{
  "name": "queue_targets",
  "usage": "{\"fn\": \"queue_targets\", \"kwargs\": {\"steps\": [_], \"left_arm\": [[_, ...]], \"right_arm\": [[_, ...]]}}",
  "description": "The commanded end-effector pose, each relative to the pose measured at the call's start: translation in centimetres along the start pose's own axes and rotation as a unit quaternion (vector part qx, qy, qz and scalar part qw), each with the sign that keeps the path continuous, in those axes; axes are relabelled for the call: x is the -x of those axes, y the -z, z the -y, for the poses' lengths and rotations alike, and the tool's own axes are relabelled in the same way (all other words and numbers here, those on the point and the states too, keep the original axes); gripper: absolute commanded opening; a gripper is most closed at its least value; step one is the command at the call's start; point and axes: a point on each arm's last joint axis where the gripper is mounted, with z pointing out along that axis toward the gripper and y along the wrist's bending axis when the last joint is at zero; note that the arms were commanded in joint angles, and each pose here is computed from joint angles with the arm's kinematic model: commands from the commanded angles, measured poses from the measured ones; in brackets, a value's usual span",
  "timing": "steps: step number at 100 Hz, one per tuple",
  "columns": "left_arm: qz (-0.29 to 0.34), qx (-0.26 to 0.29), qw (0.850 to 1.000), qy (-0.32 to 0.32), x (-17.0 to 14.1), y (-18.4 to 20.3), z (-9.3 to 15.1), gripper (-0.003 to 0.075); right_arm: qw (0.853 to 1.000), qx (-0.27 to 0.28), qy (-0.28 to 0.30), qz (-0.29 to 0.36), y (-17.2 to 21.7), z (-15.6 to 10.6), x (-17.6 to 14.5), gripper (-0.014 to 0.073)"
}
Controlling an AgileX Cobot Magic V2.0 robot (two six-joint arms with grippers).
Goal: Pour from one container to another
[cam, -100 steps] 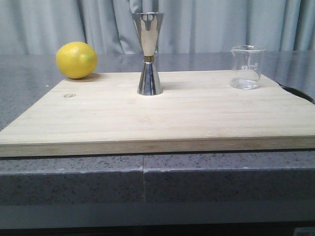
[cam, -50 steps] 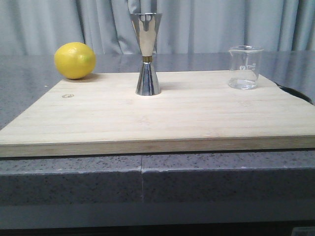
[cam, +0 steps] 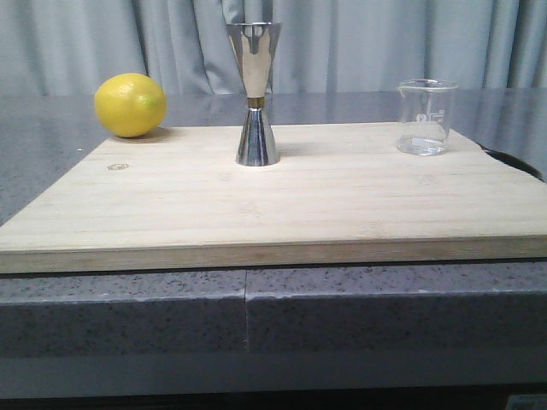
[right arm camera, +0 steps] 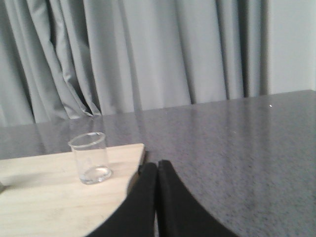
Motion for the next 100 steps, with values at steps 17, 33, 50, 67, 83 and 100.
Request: {"fn": "queue_targets", "kwargs": {"steps": [17,33,50,67,83,100], "left_arm": [[0.023,0.001,1.0,0.005,-0.1,-0.1,0.0,-0.0021],[0.023,0.001,1.0,0.005,-0.1,-0.1,0.0,-0.0021],[0.023,0.001,1.0,0.005,-0.1,-0.1,0.0,-0.0021],[0.023,0.001,1.0,0.005,-0.1,-0.1,0.0,-0.0021],[0.023,0.001,1.0,0.005,-0.1,-0.1,0.0,-0.0021],[0.023,0.001,1.0,0.005,-0.1,-0.1,0.0,-0.0021]], "right_arm": [[0.999,0.005,0.027,0.019,0.1,0.0,-0.7,-0.0065],[0.999,0.014,0.031,0.024,0.1,0.0,-1.0,-0.0065],[0.999,0.001,0.043,0.022,0.1,0.2,-1.1,-0.0065],[0.999,0.001,0.048,0.022,0.1,0.2,-1.1,-0.0065],[0.999,0.001,0.048,0.02,0.1,0.2,-1.1,-0.0065],[0.999,0.001,0.048,0.02,0.1,0.2,-1.1,-0.0065]]}}
